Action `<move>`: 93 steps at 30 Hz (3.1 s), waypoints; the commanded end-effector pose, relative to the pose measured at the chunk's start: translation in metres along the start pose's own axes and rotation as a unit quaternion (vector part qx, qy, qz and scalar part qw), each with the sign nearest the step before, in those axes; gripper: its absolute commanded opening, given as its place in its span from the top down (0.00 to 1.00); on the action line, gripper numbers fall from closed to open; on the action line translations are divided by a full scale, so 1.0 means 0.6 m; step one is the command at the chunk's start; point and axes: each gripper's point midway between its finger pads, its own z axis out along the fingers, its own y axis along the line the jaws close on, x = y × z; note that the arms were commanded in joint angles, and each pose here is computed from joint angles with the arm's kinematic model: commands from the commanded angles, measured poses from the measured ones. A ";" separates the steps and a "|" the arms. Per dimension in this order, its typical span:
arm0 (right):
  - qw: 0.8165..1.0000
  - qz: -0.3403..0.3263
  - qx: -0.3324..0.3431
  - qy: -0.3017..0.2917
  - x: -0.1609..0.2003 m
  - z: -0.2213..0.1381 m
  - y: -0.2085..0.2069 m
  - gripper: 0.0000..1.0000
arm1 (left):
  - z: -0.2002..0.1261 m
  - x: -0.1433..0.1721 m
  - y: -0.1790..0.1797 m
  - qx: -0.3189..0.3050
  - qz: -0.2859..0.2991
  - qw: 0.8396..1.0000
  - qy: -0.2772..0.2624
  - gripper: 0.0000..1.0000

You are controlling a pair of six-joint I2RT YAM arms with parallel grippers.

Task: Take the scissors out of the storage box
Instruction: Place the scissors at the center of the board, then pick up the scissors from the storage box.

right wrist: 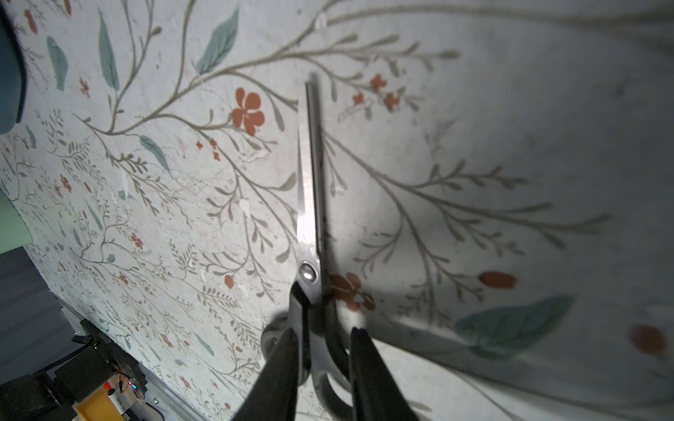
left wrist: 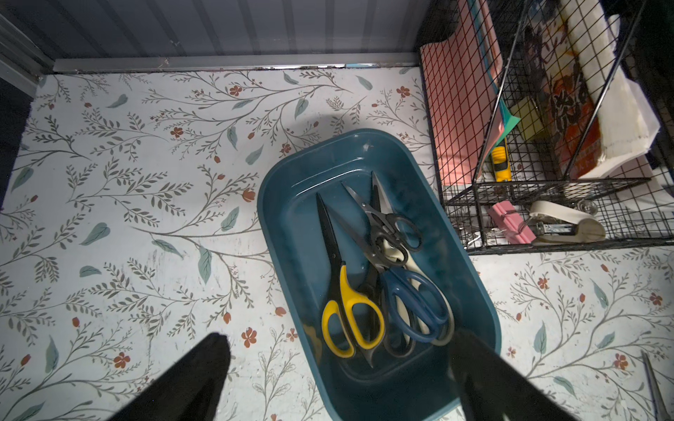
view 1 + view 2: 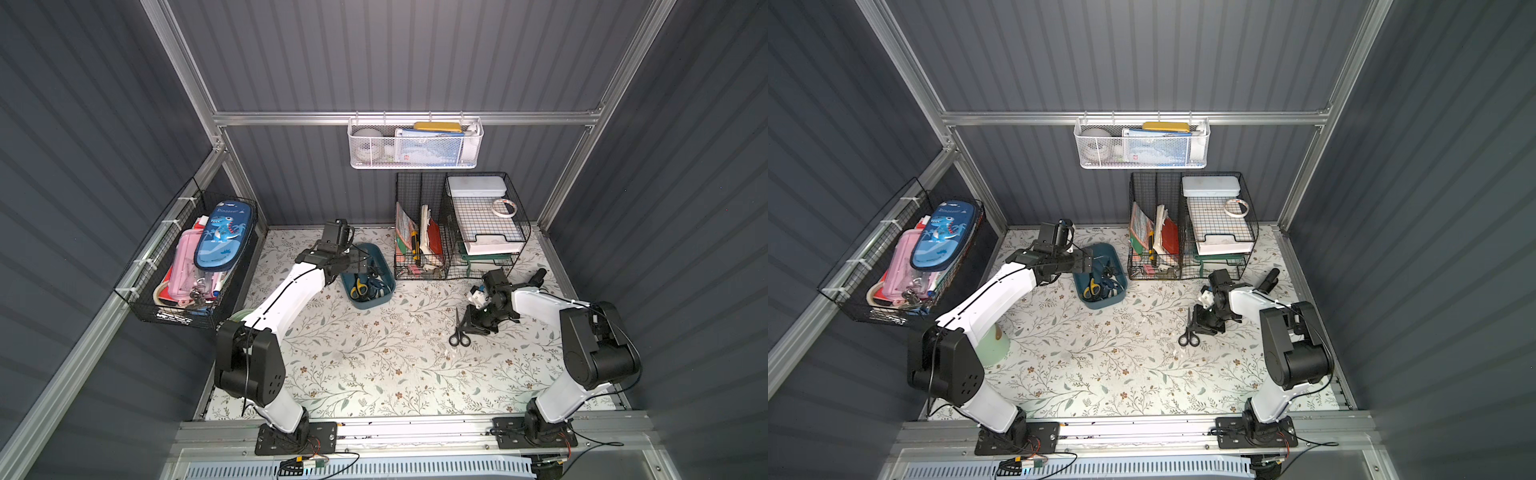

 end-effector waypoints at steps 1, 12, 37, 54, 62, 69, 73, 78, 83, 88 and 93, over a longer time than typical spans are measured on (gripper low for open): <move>1.000 0.006 0.021 0.007 0.005 -0.005 -0.012 0.70 | 0.023 0.024 0.011 -0.016 -0.007 1.000 0.025 0.01; 0.995 -0.050 0.033 -0.082 -0.032 -0.078 0.050 0.68 | 0.093 0.069 -0.011 -0.001 0.009 0.998 0.061 0.23; 0.988 -0.133 0.042 -0.068 -0.039 -0.033 0.145 0.68 | 0.177 0.168 -0.084 0.093 -0.095 0.978 0.160 0.55; 0.988 -0.136 0.042 -0.066 -0.036 -0.029 0.142 0.68 | 0.162 0.148 -0.084 0.093 -0.110 0.978 0.150 0.91; 0.987 -0.141 0.031 -0.071 -0.042 -0.036 0.158 0.68 | 0.124 0.080 -0.056 0.049 -0.087 0.991 0.088 0.91; 0.985 -0.154 0.022 -0.078 -0.049 -0.045 0.183 0.68 | 0.112 0.087 -0.026 0.000 -0.076 0.992 0.096 0.90; 0.982 -0.162 -0.002 -0.097 -0.054 -0.056 0.211 0.68 | 0.089 0.073 -0.035 0.026 -0.060 0.996 0.064 0.90; 0.963 -0.201 -0.100 -0.152 -0.060 -0.098 0.295 0.67 | 0.056 0.042 -0.079 0.111 -0.013 0.994 0.007 0.93; 0.937 -0.229 -0.178 -0.194 -0.070 -0.129 0.379 0.63 | 0.024 0.032 -0.126 0.196 0.045 0.979 -0.017 0.94; 0.923 -0.243 -0.209 -0.213 -0.076 -0.137 0.429 0.52 | -0.012 0.022 -0.151 0.244 0.054 0.967 -0.042 0.94; 0.924 -0.247 -0.202 -0.212 -0.088 -0.124 0.444 0.49 | -0.035 0.019 -0.164 0.269 0.054 0.960 -0.051 0.95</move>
